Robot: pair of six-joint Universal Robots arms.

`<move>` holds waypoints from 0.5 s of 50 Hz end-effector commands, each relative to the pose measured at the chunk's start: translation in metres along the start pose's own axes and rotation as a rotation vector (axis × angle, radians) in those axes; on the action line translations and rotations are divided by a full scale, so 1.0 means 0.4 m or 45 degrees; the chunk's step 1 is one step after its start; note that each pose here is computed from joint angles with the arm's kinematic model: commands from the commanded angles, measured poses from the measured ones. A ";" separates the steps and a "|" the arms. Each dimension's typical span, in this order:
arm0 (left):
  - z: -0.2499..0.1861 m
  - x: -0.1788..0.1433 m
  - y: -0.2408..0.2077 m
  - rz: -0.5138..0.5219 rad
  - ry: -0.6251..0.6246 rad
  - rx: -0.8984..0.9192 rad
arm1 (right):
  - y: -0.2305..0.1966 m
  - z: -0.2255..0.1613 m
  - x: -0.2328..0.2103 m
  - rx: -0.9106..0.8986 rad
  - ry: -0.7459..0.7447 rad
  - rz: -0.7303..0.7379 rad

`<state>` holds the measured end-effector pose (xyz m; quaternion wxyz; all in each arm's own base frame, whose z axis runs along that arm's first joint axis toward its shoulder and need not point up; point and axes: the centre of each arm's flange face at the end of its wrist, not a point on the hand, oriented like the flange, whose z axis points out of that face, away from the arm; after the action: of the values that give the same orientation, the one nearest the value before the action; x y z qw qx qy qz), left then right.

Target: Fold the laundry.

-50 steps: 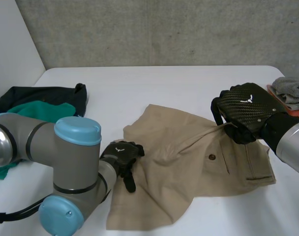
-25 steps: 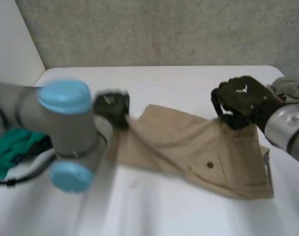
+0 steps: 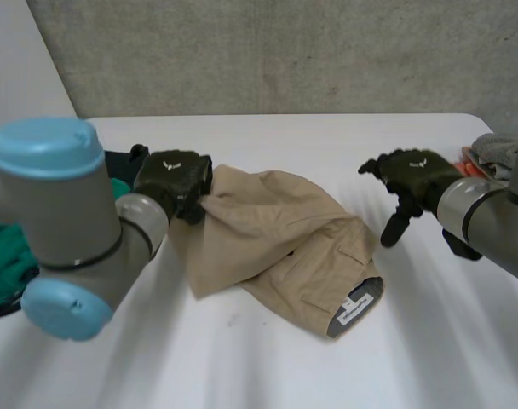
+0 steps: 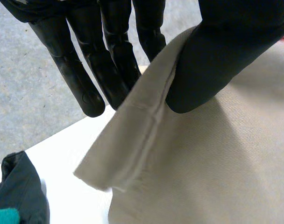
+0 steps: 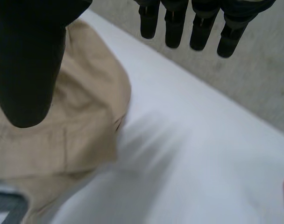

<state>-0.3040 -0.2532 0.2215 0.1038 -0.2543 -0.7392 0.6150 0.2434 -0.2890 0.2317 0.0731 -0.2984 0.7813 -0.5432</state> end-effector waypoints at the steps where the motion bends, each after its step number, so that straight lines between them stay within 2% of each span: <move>1: -0.053 0.019 0.004 0.118 0.017 0.052 | 0.038 0.033 -0.005 -0.079 -0.020 0.229; 5: -0.073 0.019 -0.006 0.156 0.017 0.066 | 0.054 0.055 -0.047 -0.096 -0.063 0.326; 10: -0.085 0.011 -0.015 0.157 0.003 0.075 | 0.078 0.107 -0.104 -0.057 -0.116 0.297; 18: -0.076 -0.014 -0.025 0.155 -0.032 0.091 | 0.105 0.228 -0.137 0.074 0.018 0.234; 22: -0.042 -0.038 -0.050 0.169 -0.061 0.140 | 0.002 0.249 -0.092 0.301 0.198 0.135; 23: -0.014 -0.057 -0.075 0.182 -0.089 0.195 | -0.069 0.236 -0.074 0.436 0.267 0.072; 25: 0.020 -0.085 -0.113 0.197 -0.135 0.276 | -0.145 0.217 -0.060 0.591 0.324 0.008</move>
<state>-0.2882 -0.2408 0.2442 0.0625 -0.2836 -0.6931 0.6597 0.3151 -0.3355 0.1669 0.1041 -0.2156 0.7579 -0.6068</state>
